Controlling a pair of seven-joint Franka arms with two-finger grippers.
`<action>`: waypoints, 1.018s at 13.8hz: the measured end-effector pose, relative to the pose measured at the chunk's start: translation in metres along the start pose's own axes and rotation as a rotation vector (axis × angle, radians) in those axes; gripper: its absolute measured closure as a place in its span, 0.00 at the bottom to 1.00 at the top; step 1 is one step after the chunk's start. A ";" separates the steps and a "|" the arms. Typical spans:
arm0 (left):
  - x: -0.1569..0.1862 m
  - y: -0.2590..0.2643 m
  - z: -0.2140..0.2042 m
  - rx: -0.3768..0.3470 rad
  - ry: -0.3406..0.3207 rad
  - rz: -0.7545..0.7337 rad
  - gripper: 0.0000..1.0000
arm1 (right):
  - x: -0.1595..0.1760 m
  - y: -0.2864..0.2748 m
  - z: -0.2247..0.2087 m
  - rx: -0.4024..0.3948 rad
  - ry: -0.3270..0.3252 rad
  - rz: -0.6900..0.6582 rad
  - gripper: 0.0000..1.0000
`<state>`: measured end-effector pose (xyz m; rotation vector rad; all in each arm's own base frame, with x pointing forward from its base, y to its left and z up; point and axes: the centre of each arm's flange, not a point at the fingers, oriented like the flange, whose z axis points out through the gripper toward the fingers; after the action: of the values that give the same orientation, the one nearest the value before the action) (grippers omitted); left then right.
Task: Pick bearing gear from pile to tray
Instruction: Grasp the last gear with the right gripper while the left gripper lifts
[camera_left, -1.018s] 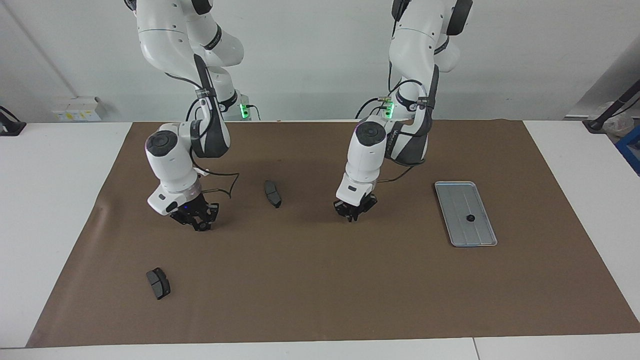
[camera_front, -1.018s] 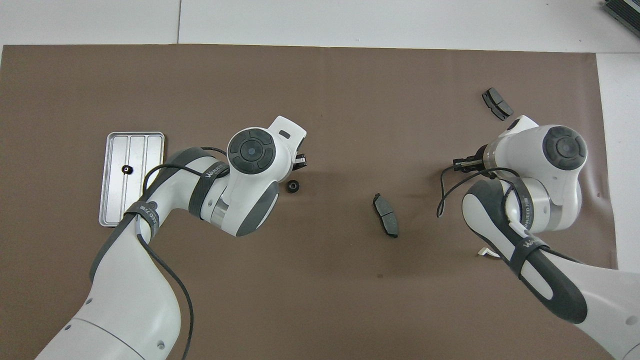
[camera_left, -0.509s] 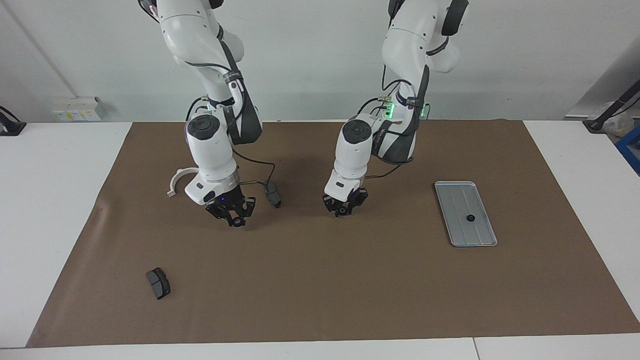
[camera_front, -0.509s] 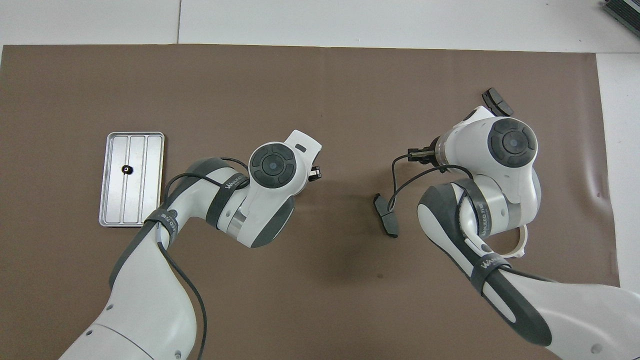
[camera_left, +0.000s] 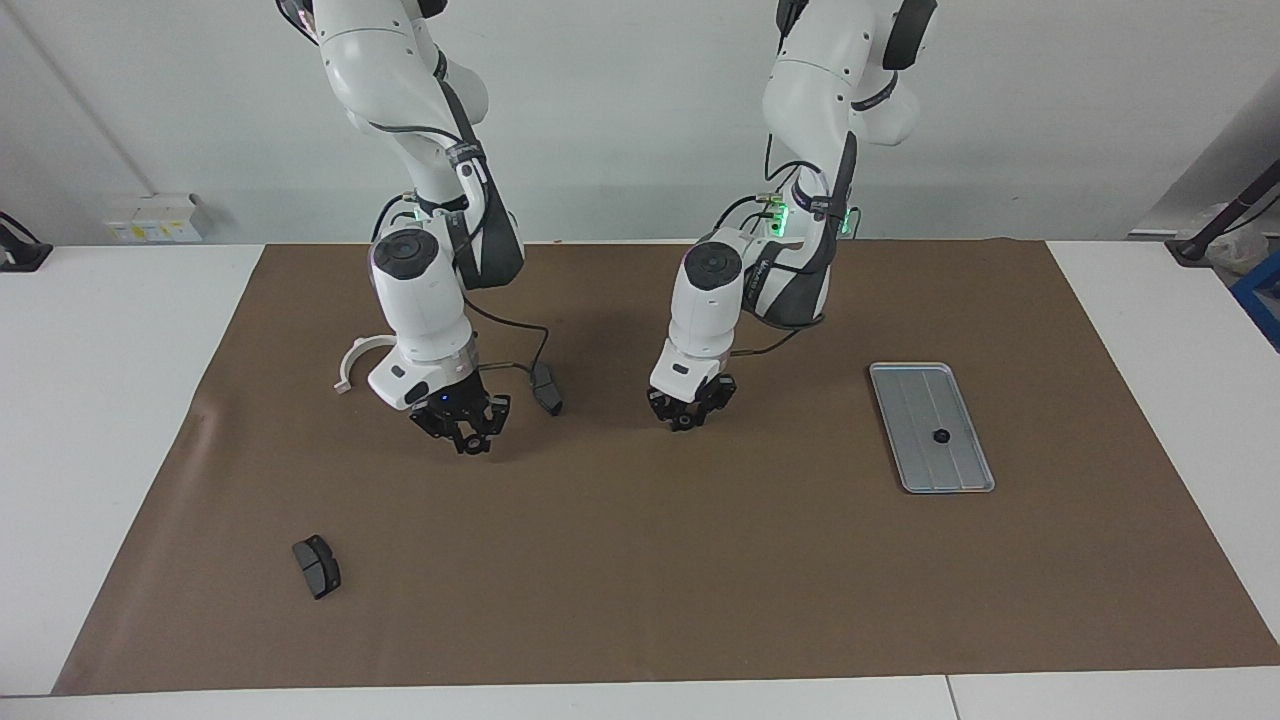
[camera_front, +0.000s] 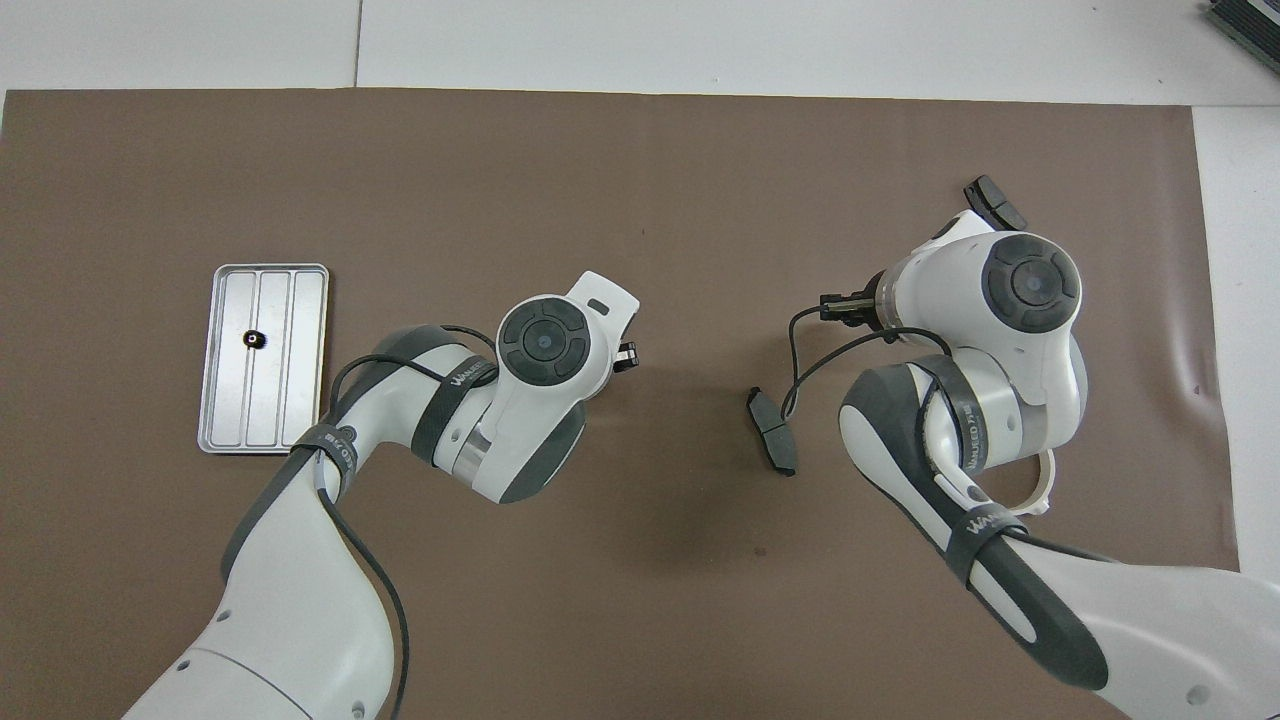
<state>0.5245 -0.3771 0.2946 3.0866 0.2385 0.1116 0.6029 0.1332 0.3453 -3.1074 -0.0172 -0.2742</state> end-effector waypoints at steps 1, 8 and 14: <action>0.000 0.000 -0.002 -0.002 0.002 0.001 0.63 | 0.000 0.000 0.000 0.000 0.000 0.000 0.65; 0.001 -0.001 -0.002 -0.002 0.003 -0.004 0.64 | 0.000 -0.007 -0.002 0.003 0.005 -0.010 0.65; 0.125 -0.140 -0.030 0.030 0.020 -0.083 0.64 | -0.014 -0.074 -0.008 0.028 0.011 -0.023 0.65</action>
<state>0.6239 -0.2187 0.3259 3.1008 0.3716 0.1365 0.5870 0.2067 0.3522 -3.0794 -0.0559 -0.2890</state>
